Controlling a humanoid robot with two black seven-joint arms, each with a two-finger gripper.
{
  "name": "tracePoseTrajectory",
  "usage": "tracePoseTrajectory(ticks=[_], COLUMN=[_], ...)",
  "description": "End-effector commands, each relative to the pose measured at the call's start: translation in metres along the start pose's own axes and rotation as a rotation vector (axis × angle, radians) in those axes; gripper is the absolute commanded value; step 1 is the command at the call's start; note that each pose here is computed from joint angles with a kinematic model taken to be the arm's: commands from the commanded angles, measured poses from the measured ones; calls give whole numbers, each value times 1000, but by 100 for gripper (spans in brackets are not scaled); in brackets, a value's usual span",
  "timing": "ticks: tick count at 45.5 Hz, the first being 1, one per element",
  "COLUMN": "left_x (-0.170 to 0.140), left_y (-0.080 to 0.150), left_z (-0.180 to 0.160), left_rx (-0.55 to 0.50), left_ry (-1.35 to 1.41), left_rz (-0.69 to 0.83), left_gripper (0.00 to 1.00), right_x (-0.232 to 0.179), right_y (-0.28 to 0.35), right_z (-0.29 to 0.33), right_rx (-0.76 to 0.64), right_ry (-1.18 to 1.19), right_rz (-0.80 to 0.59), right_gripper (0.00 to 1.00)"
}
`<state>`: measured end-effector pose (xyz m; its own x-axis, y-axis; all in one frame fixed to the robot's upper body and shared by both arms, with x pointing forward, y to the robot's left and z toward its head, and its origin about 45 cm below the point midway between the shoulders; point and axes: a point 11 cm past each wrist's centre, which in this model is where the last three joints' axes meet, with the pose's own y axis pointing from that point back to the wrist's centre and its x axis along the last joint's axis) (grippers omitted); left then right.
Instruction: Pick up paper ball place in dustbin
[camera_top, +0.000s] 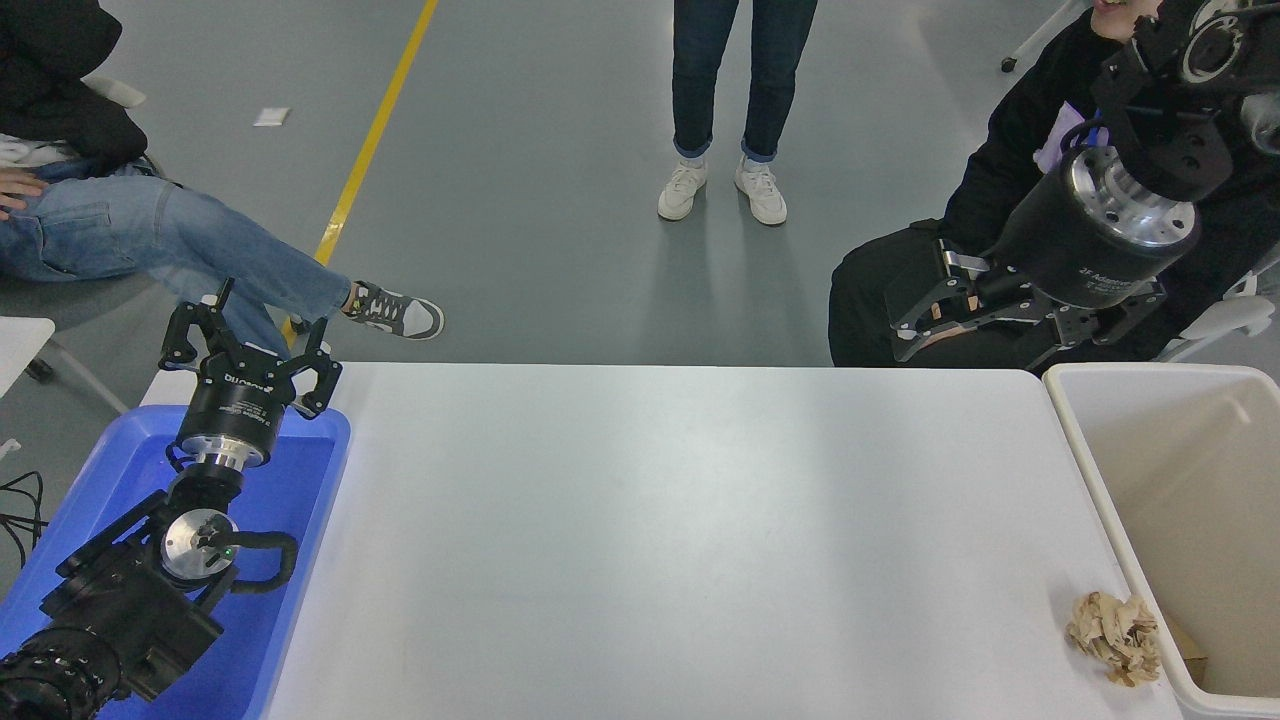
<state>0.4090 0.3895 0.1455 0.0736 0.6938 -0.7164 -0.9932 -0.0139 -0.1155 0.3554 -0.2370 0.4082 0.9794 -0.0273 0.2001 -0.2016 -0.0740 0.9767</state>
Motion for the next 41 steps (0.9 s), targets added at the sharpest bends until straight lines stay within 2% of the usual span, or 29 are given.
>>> tracePoseTrajectory(ticks=[1, 41], left_x=[0, 0], left_y=[0, 0], left_z=[0, 0], left_rx=[2, 0], left_ry=[-1, 0], left_rz=[-1, 1], left_gripper=[98, 98], right_x=[1, -1], right_y=[1, -1], right_z=[0, 5], right_rx=[0, -15], right_ry=[0, -8], right_rz=[4, -4], right_gripper=[100, 100])
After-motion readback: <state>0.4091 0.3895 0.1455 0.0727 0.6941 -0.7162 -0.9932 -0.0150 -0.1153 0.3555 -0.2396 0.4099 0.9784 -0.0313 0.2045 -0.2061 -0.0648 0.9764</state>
